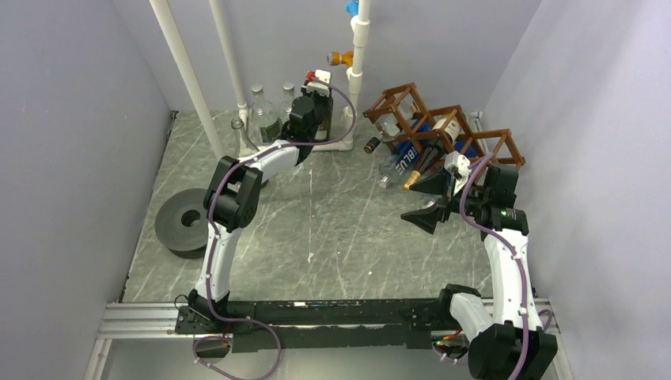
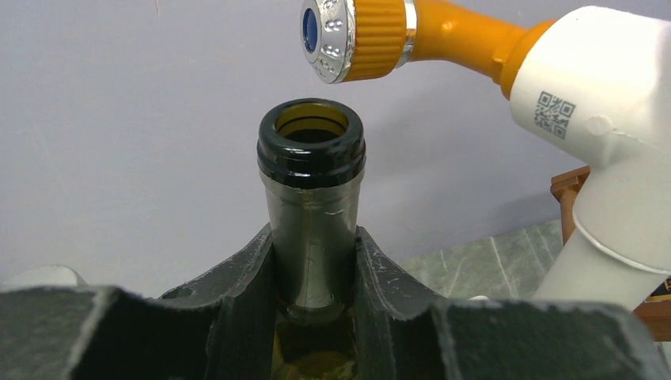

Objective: Take the wine bottle off the wine rack
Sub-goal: Place the wine bottle at the center of the board.

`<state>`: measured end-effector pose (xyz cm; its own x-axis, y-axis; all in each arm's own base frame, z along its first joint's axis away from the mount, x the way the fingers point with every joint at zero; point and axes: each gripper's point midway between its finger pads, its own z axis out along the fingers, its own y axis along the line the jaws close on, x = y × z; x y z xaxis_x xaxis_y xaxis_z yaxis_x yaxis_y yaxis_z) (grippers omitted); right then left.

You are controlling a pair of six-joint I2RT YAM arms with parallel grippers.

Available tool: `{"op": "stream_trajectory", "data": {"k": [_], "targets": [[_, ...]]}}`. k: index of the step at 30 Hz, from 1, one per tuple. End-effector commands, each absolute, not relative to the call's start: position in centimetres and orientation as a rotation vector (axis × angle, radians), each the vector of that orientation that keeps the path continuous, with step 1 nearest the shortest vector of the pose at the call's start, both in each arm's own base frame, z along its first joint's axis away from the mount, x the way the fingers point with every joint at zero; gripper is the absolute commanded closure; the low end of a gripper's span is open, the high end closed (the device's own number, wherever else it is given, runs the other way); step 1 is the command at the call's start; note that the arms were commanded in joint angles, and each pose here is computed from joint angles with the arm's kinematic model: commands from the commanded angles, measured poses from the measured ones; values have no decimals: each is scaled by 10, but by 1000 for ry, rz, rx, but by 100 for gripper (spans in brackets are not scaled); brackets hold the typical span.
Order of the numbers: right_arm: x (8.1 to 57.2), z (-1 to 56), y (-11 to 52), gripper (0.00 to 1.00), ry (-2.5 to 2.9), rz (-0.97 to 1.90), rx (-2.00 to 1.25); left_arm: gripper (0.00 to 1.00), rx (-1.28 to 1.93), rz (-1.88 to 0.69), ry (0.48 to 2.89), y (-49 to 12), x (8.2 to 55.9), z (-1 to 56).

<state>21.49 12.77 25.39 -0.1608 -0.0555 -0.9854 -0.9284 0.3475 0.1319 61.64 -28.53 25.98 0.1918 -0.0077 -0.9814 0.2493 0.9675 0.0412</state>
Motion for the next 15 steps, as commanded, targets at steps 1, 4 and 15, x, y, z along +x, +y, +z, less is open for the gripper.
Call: {"op": "stream_trajectory", "data": {"k": [1,4,15], "targets": [[213,262,129,1,1447,992,-977,100,111,-254,1171,-282,604,330],[213,262,129,1,1446,992,-978,88,109,-268,1171,-282,602,329],[212,262,129,1,1443,986,-982,65,95,-269,1187,-278,597,323]]}}
